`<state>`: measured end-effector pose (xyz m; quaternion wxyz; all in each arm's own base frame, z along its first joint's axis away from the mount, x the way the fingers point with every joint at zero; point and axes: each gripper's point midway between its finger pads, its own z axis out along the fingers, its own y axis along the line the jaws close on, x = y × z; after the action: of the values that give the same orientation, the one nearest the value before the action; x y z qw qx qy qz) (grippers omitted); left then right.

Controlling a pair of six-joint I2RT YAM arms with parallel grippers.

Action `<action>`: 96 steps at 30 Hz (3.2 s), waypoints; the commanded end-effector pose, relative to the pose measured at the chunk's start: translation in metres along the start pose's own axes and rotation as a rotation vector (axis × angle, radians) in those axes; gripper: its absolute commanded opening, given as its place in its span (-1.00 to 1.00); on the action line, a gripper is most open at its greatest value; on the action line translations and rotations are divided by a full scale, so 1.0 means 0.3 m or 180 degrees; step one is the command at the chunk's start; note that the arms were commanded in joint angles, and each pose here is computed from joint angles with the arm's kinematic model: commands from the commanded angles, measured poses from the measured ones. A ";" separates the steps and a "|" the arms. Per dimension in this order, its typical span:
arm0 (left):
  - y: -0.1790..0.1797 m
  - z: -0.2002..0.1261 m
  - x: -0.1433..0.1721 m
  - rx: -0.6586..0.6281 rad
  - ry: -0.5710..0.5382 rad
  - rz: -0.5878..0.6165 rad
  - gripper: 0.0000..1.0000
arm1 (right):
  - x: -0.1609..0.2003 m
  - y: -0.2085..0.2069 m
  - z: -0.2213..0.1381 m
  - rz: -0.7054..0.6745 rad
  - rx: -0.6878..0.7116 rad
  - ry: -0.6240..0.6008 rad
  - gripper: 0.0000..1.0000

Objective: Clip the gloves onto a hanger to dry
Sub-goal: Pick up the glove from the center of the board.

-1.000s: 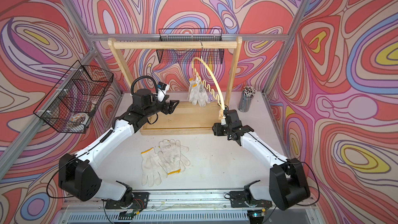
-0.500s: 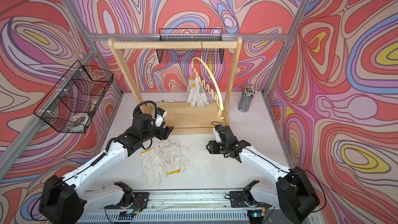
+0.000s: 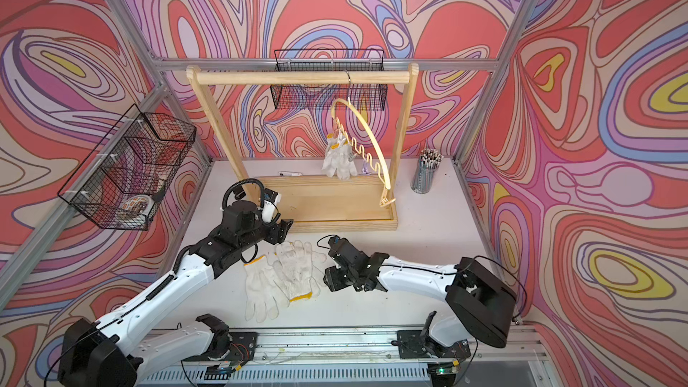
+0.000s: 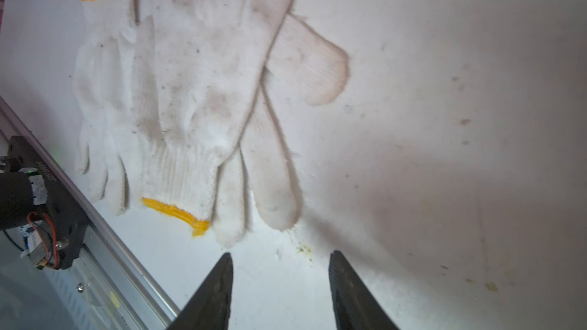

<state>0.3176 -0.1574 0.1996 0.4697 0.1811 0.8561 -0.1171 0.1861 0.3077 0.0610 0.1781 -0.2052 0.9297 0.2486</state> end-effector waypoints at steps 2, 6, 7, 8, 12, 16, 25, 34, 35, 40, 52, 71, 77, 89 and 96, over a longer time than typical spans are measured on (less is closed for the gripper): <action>0.039 -0.023 0.037 -0.0231 0.0084 -0.0038 0.52 | -0.077 0.087 0.020 -0.0115 -0.0106 -0.0165 -0.02; 0.058 -0.033 0.048 -0.0329 0.0034 -0.0082 0.52 | -0.089 0.118 0.042 -0.0187 -0.0167 -0.0123 -0.05; 0.064 -0.036 0.051 -0.0361 0.0026 -0.0090 0.52 | -0.091 0.123 0.050 -0.0192 -0.0182 -0.0110 -0.06; 0.068 -0.038 0.054 -0.0382 0.0023 -0.0094 0.52 | -0.093 0.126 0.058 -0.0196 -0.0188 -0.0096 -0.07; 0.077 -0.043 0.066 -0.0429 0.0036 -0.0100 0.53 | -0.087 0.138 0.094 -0.0220 -0.0234 -0.0005 -0.15; 0.086 -0.042 0.080 -0.0477 0.0053 -0.0118 0.52 | -0.078 0.155 0.124 -0.0253 -0.0300 0.0086 -0.19; 0.103 -0.061 0.081 -0.0570 0.0013 -0.0130 0.53 | -0.049 0.157 0.169 -0.0291 -0.0256 0.0285 -0.29; 0.120 -0.099 0.075 -0.0660 -0.0104 -0.0171 0.53 | 0.014 0.135 0.238 -0.0353 0.0047 0.0618 -0.40; 0.121 -0.103 0.073 -0.0664 -0.0119 -0.0173 0.53 | 0.018 0.125 0.242 -0.0342 0.0102 0.0641 -0.43; 0.123 -0.111 0.072 -0.0670 -0.0150 -0.0177 0.53 | 0.046 0.066 0.250 -0.0243 0.0366 0.0722 -0.61; 0.087 -0.087 0.064 -0.0466 -0.0198 -0.0159 0.52 | 0.031 -0.045 0.128 0.0058 0.0527 0.0491 -1.00; 0.053 -0.073 0.058 -0.0274 -0.0217 -0.0178 0.52 | -0.048 -0.170 -0.001 0.0137 0.0958 0.0309 -0.29; 0.049 -0.074 0.057 -0.0258 -0.0224 -0.0171 0.52 | -0.016 -0.160 0.038 0.0127 0.0830 0.0428 -0.13; 0.052 -0.075 0.052 -0.0273 -0.0225 -0.0157 0.52 | 0.051 -0.192 0.104 0.0206 0.0860 0.0626 -0.17; 0.052 -0.067 0.052 -0.0275 -0.0204 -0.0147 0.51 | 0.023 -0.187 0.083 0.0159 0.0892 0.0558 -0.56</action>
<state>0.2995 -0.1296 0.1963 0.5005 0.1367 0.8499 -0.0923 0.2150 0.2807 0.0218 0.1252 -0.1748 0.9696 0.1166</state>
